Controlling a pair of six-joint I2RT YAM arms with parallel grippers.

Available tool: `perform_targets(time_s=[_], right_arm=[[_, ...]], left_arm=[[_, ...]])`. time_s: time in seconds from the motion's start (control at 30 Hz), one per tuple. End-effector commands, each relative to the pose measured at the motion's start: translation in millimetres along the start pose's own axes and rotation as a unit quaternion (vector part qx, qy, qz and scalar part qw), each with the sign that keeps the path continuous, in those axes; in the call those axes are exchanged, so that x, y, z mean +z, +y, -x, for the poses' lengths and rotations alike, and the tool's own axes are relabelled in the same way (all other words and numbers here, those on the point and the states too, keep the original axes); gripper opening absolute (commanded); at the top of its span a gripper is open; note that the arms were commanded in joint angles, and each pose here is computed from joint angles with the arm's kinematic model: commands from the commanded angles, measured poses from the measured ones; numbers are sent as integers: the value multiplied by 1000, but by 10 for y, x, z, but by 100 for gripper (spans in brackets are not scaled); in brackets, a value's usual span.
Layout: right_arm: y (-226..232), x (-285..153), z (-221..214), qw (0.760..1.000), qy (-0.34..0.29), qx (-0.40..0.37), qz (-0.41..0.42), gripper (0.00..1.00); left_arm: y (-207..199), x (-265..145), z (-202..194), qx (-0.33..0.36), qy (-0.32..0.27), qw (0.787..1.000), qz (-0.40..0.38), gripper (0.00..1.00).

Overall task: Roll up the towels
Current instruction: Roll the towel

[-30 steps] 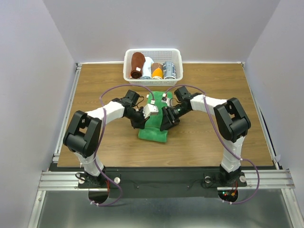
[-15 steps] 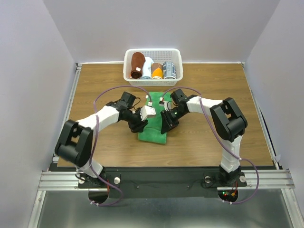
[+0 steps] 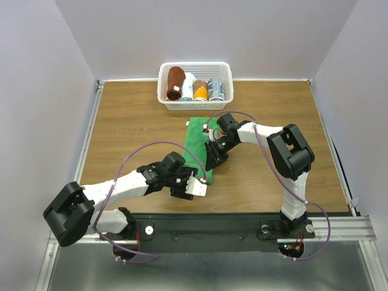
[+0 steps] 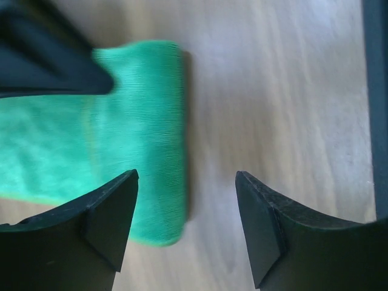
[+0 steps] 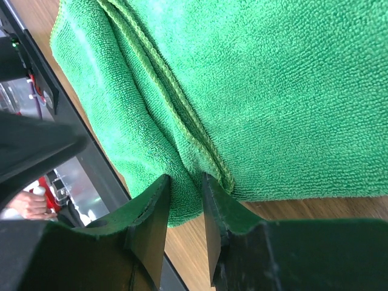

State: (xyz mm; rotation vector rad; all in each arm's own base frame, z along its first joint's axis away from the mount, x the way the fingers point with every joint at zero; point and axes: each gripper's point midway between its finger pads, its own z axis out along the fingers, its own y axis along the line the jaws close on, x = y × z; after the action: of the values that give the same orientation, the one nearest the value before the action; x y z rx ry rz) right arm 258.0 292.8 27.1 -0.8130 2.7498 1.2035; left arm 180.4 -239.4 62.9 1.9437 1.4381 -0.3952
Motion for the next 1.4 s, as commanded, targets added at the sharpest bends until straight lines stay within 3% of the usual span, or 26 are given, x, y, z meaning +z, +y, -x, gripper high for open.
perform_targets(time_s=[0.0, 0.27, 0.43, 0.57, 0.7, 0.77, 0.87, 1.03, 1.2, 1.37], right_arm=[[-352, 143, -123, 997, 23, -19, -64, 35], [-348, 167, -194, 998, 31, -17, -55, 35], [-349, 177, -192, 998, 32, -16, -53, 35], [-336, 159, -164, 998, 29, -20, -54, 35], [-327, 123, -143, 998, 23, -23, -59, 35], [-294, 70, -108, 998, 16, -31, -60, 36], [-219, -99, -23, 997, -9, -41, -64, 46], [-210, -606, 200, 991, -80, -41, -96, 90], [-145, -1318, 337, 977, -173, -49, -117, 100], [-14, -1815, 298, 956, -235, -94, -144, 100]], left_arm=[[240, 82, 55, 61, 2, 995, 77, 75], [290, 178, -33, 70, 11, 992, 109, 73], [180, 292, -160, 70, 27, 993, 87, 66], [100, 388, -247, 70, 39, 995, 62, 55], [-13, 448, -229, 56, 47, 997, 8, 35], [-76, 442, -166, 39, 47, 998, -28, 31], [-195, 382, -28, 6, 46, 994, -95, 23], [-450, 271, 214, -73, 32, 977, -200, 12], [-538, 255, 239, -170, 13, 949, -265, 6], [-367, 324, 77, -250, 15, 927, -278, 4]])
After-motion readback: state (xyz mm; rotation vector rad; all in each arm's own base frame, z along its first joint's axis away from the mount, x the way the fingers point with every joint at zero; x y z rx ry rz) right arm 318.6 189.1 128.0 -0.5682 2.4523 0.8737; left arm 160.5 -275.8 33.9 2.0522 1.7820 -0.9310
